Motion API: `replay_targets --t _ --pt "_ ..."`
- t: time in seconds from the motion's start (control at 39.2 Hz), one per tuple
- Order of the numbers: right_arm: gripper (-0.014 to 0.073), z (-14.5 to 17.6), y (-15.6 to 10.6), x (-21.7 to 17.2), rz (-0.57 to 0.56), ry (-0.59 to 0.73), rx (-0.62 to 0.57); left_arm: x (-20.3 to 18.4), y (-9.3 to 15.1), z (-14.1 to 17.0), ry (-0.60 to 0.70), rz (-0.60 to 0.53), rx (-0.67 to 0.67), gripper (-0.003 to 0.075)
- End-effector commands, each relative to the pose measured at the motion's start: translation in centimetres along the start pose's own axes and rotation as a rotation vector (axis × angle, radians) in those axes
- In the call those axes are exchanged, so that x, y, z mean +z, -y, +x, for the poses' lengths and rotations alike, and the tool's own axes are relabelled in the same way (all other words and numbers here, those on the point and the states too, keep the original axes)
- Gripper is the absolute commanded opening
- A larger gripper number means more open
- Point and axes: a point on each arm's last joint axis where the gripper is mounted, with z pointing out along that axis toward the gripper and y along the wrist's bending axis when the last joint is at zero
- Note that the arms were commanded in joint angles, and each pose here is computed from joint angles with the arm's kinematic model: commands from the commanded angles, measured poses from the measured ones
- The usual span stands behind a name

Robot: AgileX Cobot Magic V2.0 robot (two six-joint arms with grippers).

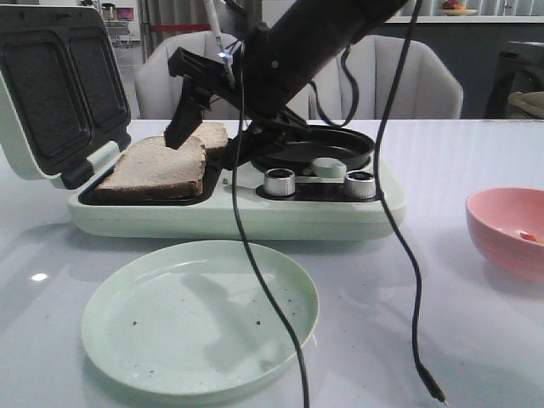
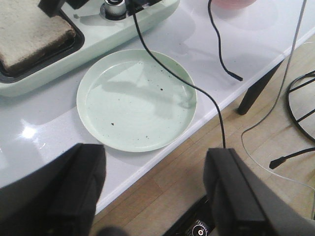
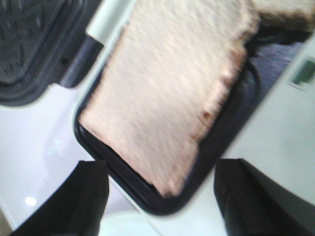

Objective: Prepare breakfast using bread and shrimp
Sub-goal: 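Carry the bread over the waffle plate and release it with the right gripper, then withdraw the right gripper away from the sandwich maker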

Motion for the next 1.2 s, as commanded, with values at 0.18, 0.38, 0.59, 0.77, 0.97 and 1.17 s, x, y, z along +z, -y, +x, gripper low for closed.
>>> replay_targets --t 0.18,0.38,0.59,0.77,0.97,1.17 --pt "0.0558 -2.0 -3.7 -11.6 0.238 0.074 -0.218 -0.6 0.2 -1.3 0.096 0.014 0.006 0.049" --pt "0.0558 0.7 -5.1 -16.8 0.288 0.116 -0.269 -0.6 0.2 -1.3 0.098 0.015 0.006 0.049" --pt "0.0558 6.2 -5.7 -21.3 0.31 0.155 -0.281 -0.6 0.2 -1.3 0.1 0.015 0.006 0.049" --pt "0.0558 11.1 -5.6 -24.0 0.344 0.166 -0.283 -0.6 0.2 -1.3 0.103 0.015 0.006 0.049" --pt "0.0558 16.4 -5.3 -26.2 0.348 0.189 -0.292 -0.6 0.2 -1.3 0.103 0.015 0.006 0.049" --pt "0.0558 20.9 -4.9 -27.3 0.34 0.228 -0.244 -0.6 0.3 -1.3 0.103 0.024 -0.003 0.049"
